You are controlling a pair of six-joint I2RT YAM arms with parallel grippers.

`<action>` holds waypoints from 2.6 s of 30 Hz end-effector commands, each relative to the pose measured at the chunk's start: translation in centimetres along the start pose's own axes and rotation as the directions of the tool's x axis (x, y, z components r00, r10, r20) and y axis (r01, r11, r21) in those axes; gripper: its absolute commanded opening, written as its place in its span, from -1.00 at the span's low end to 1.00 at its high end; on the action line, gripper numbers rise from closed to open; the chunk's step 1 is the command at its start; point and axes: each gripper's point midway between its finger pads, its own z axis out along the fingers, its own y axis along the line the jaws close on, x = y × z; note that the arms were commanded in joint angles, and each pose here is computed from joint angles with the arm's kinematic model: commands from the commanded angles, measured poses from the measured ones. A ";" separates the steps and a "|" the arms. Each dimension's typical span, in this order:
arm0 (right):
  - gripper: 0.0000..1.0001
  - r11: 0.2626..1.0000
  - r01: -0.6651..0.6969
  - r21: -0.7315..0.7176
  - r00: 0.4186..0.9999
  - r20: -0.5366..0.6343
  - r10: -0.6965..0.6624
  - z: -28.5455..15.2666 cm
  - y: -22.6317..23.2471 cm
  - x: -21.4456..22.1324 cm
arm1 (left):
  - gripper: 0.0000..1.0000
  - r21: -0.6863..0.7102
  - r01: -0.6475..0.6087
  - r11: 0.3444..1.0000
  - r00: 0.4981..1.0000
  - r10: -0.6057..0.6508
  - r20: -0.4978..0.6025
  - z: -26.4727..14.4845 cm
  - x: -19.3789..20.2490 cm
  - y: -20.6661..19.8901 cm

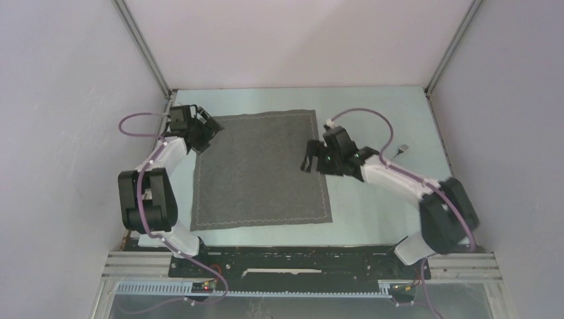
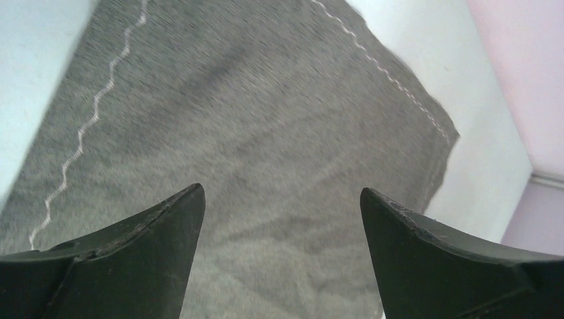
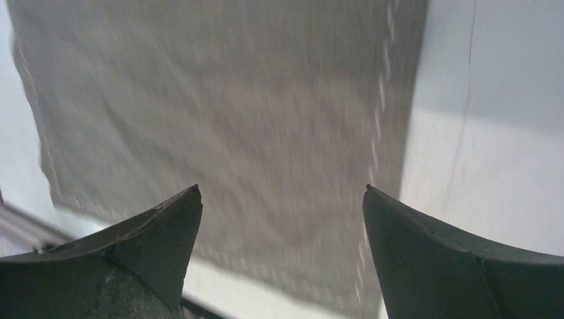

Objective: Fold the napkin into a case and place the utensils inside
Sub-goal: Flatten out the crumpled napkin at the center of the board, then pick up the flattened napkin from the center of the board.

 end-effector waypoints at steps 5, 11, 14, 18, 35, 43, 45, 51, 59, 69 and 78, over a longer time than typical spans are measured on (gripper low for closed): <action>0.96 0.983 -0.040 -0.177 0.990 0.126 0.063 9.3 4.5 -12.8 | 0.89 -0.043 0.176 0.983 0.984 -0.174 0.044 7.4 -3.8 1.3; 0.94 0.956 -0.110 -0.273 0.988 0.071 0.134 15.0 6.2 -16.4 | 0.90 -0.094 0.311 0.946 0.950 -0.311 0.016 11.5 -4.6 2.8; 0.93 0.956 -0.150 -0.250 0.984 0.055 0.169 16.8 5.0 -17.2 | 0.91 -0.123 0.361 0.925 0.932 -0.361 0.022 12.9 -4.9 3.9; 0.93 0.946 -0.233 -0.224 0.967 0.049 0.249 18.3 2.2 -18.1 | 0.90 -0.101 0.407 0.908 0.910 -0.413 -0.044 15.4 -4.9 3.9; 0.93 0.968 -0.173 -0.182 0.982 0.051 0.184 18.2 -0.5 -21.9 | 1.00 -0.020 0.130 0.991 0.991 -0.130 0.019 18.3 -12.6 -0.5; 0.99 0.988 0.016 0.155 1.000 0.008 -0.017 6.5 -1.5 -16.8 | 1.00 -0.044 -0.136 0.990 0.983 0.141 0.121 5.7 -13.3 -7.4; 0.99 0.973 -0.010 0.232 0.998 -0.054 0.023 5.2 -3.3 -11.7 | 1.00 -0.056 -0.148 0.987 0.983 0.153 0.102 3.0 -10.5 -6.5; 0.88 0.883 -0.066 0.466 0.977 -0.148 0.151 0.5 -6.8 0.2 | 0.97 -0.036 -0.153 0.988 0.988 0.154 0.033 -5.1 -2.1 -2.1; 0.76 0.786 -0.145 0.601 0.970 -0.071 0.233 -2.0 -4.8 8.0 | 0.95 -0.098 -0.204 0.974 0.978 0.207 0.016 -14.0 4.5 3.5; 0.30 0.799 -0.240 0.551 0.954 -0.018 0.299 -0.9 -5.1 8.8 | 0.94 0.043 -0.220 0.975 0.975 0.221 -0.033 -16.4 8.0 2.9; 0.28 0.763 -0.304 0.570 0.926 -0.011 0.377 0.2 -6.1 9.5 | 0.94 0.071 -0.265 0.962 0.962 0.269 -0.053 -16.9 8.6 2.9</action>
